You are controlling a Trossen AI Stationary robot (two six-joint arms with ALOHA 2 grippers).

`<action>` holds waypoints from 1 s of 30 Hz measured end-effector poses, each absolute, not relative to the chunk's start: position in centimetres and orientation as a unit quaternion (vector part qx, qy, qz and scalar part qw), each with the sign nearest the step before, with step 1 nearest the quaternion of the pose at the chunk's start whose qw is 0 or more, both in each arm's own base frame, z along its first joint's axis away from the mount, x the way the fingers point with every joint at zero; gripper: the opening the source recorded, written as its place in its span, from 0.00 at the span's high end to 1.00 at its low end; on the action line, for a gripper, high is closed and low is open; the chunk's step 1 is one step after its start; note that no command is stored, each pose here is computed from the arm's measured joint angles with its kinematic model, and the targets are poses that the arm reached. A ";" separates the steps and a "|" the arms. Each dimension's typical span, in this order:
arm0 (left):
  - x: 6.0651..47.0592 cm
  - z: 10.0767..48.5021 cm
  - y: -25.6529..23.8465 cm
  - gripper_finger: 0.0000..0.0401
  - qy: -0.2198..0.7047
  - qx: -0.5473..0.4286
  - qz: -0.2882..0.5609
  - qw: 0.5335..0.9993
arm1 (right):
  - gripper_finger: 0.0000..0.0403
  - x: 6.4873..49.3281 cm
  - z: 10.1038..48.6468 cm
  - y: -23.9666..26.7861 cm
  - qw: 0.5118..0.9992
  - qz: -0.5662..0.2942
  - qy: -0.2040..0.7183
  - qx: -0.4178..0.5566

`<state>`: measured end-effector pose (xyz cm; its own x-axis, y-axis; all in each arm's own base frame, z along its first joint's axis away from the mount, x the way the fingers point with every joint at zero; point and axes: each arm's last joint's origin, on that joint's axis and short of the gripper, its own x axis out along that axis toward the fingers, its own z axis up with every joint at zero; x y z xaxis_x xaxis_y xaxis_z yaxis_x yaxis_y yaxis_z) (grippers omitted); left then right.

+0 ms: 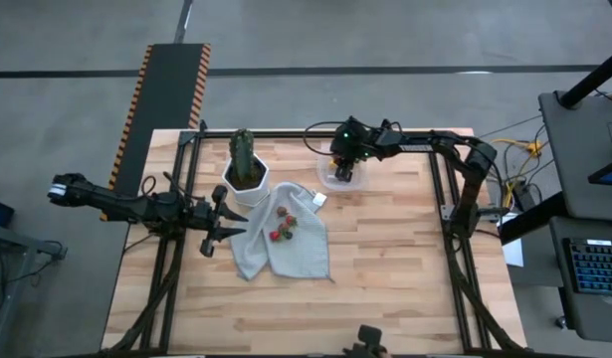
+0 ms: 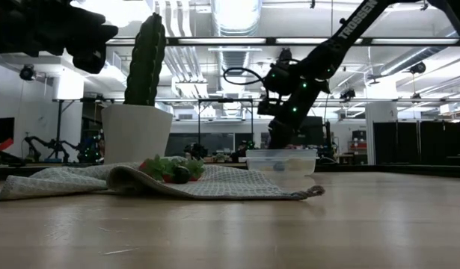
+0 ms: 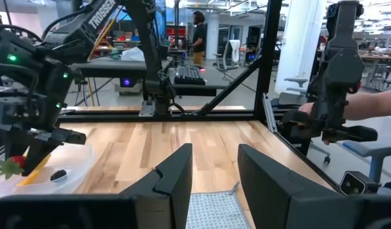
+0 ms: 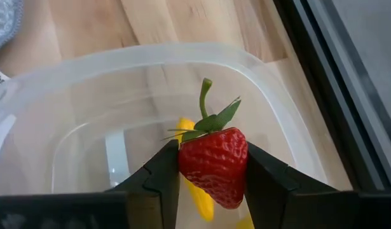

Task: Pick and placing Produce into tupperware
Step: Put the red strawberry into the transparent bin

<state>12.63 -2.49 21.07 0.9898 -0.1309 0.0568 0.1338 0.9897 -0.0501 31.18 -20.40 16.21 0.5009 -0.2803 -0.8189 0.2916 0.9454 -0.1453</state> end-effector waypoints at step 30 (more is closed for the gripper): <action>12.6 21.1 -2.5 0.72 -0.027 -0.027 -0.066 0.997 | 0.53 31.1 16.8 -20.3 0.869 -0.169 0.465 0.020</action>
<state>12.63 -2.49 21.08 0.9898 -0.1304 0.0567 0.1333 0.9898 -0.0501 31.09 -20.33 16.82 0.5104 -0.2748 -0.8149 0.3119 0.9422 -0.1223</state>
